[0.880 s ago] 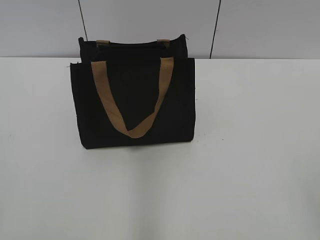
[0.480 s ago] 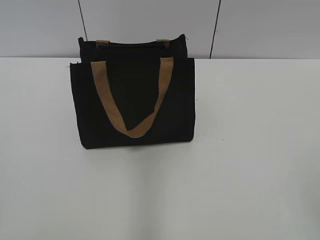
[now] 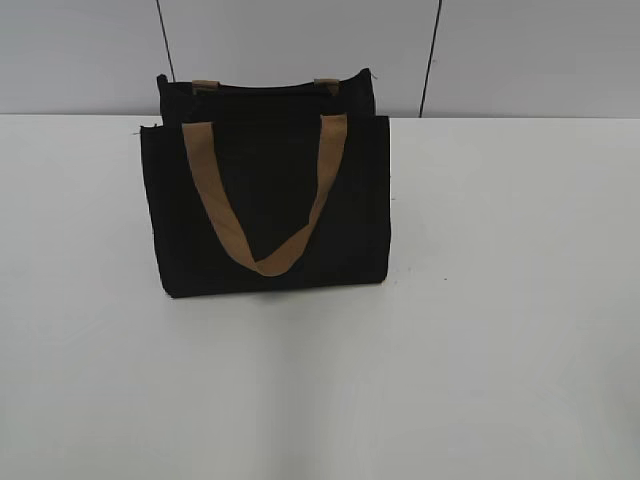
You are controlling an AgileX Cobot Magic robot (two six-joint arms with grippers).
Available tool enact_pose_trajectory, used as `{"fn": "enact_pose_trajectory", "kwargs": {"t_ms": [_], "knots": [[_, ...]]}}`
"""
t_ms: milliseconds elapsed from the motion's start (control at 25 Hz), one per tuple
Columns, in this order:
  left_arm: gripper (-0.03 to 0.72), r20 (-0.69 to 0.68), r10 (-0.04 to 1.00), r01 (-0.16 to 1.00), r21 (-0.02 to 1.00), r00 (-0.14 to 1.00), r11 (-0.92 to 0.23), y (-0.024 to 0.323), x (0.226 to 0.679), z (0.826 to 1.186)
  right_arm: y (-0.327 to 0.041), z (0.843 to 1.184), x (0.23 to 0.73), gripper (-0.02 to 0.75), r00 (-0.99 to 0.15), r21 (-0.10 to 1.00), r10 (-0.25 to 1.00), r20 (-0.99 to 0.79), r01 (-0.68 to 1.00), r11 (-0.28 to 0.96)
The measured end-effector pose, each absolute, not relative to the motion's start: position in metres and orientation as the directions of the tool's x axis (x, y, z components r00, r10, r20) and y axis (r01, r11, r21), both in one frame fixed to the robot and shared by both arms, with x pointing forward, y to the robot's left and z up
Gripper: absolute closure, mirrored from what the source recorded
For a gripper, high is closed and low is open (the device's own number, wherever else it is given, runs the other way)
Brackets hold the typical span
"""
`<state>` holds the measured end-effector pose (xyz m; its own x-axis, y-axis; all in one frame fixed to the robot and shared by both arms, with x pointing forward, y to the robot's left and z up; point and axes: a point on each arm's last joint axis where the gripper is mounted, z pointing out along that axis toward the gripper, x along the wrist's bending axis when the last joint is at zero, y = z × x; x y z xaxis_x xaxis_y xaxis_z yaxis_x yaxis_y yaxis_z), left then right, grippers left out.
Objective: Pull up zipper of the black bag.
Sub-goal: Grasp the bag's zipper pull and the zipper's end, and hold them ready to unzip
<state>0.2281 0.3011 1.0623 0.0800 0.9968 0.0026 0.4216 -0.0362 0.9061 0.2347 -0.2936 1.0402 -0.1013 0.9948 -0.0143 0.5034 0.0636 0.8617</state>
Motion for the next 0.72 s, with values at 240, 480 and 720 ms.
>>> {"fn": "enact_pose_trajectory", "kwargs": {"t_ms": [240,480,720], "knots": [[0.451,0.003,0.997,0.422,0.906,0.08,-0.036,0.3011,0.2281,1.0623,-0.2936,1.0402,0.2347,0.329,-0.101,0.862,0.995,-0.014,0.503,0.064],[0.451,0.003,0.997,0.422,0.906,0.08,-0.036,0.3011,0.2281,1.0623,-0.2936,1.0402,0.2347,0.329,-0.101,0.862,0.995,-0.014,0.503,0.064],[0.446,0.013,0.997,0.421,0.906,0.072,-0.043,0.3021,0.2282,1.0623,-0.2936,1.0402,0.2347,0.329,-0.101,0.862,0.995,-0.014,0.503,0.064]]}}
